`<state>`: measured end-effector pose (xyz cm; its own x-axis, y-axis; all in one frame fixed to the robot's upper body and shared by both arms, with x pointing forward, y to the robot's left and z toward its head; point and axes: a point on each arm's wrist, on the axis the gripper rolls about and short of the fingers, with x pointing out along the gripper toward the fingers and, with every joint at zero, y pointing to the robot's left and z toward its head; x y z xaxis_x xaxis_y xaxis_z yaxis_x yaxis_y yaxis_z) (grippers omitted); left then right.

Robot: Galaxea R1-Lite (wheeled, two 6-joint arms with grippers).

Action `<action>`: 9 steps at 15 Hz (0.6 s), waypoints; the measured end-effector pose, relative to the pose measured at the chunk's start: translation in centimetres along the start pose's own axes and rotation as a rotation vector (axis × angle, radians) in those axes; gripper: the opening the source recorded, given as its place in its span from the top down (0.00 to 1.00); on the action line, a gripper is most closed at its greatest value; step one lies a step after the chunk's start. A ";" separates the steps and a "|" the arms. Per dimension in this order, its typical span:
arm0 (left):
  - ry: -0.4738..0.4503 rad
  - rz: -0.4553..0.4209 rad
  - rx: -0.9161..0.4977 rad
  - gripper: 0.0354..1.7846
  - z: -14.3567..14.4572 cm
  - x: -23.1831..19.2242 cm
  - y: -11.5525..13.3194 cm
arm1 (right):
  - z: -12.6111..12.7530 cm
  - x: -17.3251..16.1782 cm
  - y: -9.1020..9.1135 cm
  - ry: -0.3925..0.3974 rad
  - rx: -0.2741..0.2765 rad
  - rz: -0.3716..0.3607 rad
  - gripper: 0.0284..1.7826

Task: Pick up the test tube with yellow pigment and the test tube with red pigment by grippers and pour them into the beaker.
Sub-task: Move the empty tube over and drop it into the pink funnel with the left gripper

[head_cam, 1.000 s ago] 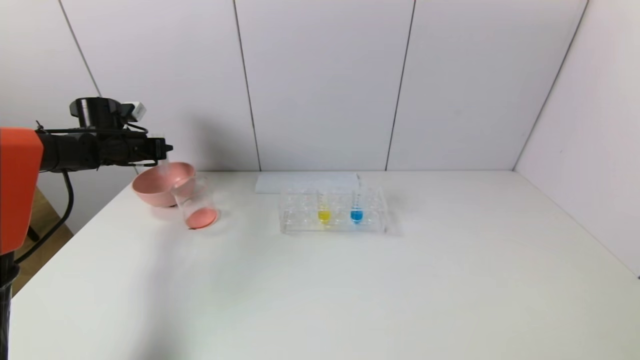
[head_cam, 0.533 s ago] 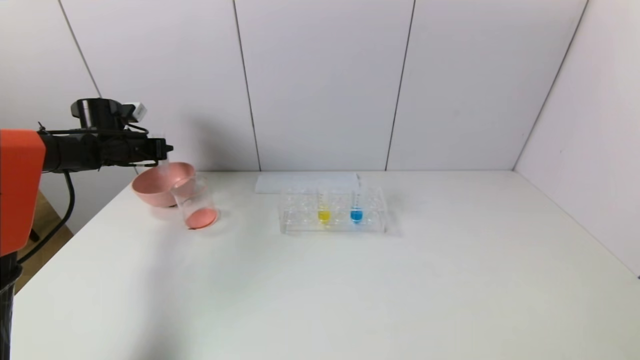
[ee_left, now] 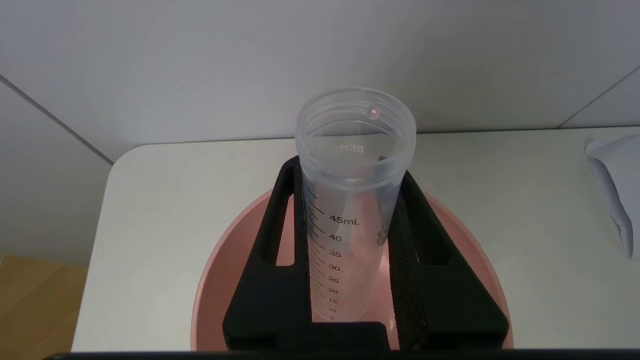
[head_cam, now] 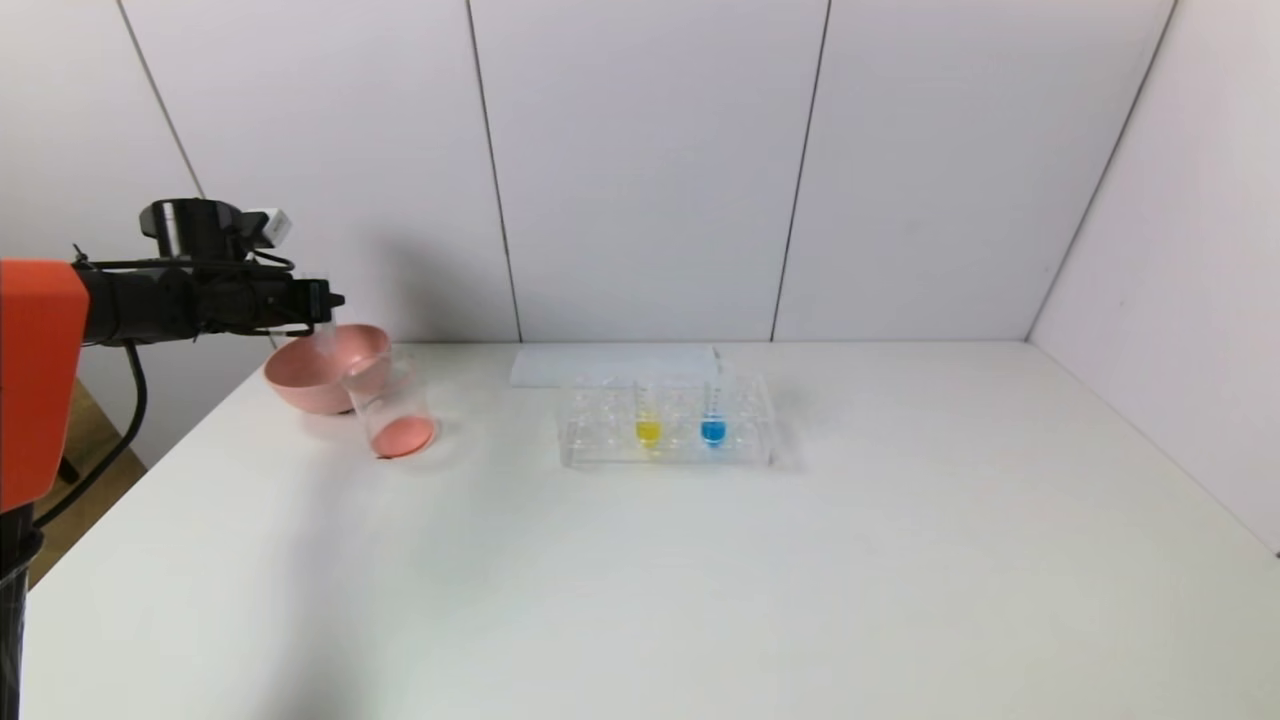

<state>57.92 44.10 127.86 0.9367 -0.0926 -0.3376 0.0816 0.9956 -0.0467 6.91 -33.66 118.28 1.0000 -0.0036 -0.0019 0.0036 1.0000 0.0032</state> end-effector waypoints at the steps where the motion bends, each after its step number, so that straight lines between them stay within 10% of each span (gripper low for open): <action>1: -0.001 0.000 0.000 0.76 0.0 0.0 0.0 | 0.0 0.0 0.0 0.000 0.000 0.000 0.05; 9: 0.000 0.003 -0.006 0.73 -0.1 0.0 0.2 | 0.0 0.0 0.0 0.000 0.000 0.000 0.05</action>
<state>57.91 44.35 127.80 0.9369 -0.0897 -0.3380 0.0770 0.9957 -0.0510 6.91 -33.66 118.28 1.0000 -0.0036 -0.0019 0.0036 1.0000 0.0032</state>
